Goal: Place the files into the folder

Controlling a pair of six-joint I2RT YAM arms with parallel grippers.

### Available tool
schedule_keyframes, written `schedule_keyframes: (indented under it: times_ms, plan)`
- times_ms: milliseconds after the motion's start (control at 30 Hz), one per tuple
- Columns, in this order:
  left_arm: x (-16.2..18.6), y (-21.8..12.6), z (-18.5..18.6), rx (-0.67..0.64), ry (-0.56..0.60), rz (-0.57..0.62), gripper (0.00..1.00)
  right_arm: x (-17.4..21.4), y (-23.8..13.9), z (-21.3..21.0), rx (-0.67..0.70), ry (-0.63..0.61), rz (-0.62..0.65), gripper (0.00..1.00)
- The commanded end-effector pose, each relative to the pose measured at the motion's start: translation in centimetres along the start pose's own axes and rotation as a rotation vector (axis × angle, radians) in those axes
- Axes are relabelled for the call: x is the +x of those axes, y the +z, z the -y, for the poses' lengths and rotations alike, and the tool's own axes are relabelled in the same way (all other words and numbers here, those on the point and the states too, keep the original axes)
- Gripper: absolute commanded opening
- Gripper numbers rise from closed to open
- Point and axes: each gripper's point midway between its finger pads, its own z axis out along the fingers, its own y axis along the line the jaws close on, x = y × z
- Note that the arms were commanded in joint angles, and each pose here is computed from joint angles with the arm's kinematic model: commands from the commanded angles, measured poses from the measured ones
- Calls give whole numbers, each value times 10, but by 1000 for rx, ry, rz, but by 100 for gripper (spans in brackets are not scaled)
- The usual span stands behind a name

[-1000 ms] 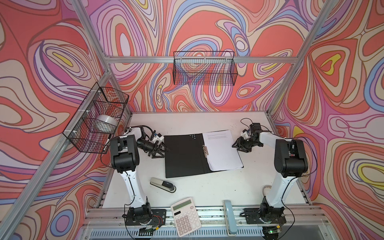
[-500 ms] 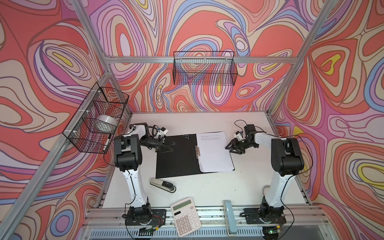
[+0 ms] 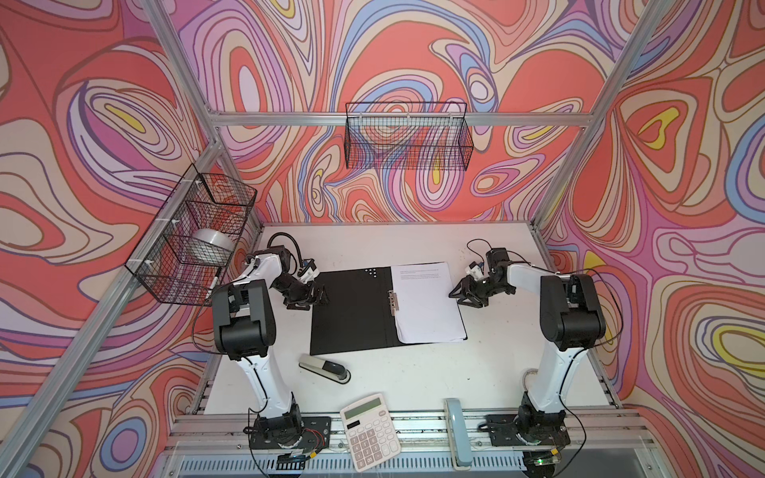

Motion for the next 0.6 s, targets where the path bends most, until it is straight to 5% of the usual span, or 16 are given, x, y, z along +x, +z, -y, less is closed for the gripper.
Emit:
schedule_keyframes:
  times_ms: [0,567]
  plan:
    - [2,16,-34,-132,-51,-35,90,29,21,47,150,109,-103,51]
    - [21,57,-1,69,-51,-169,89,29,21,47,156,104,-109,51]
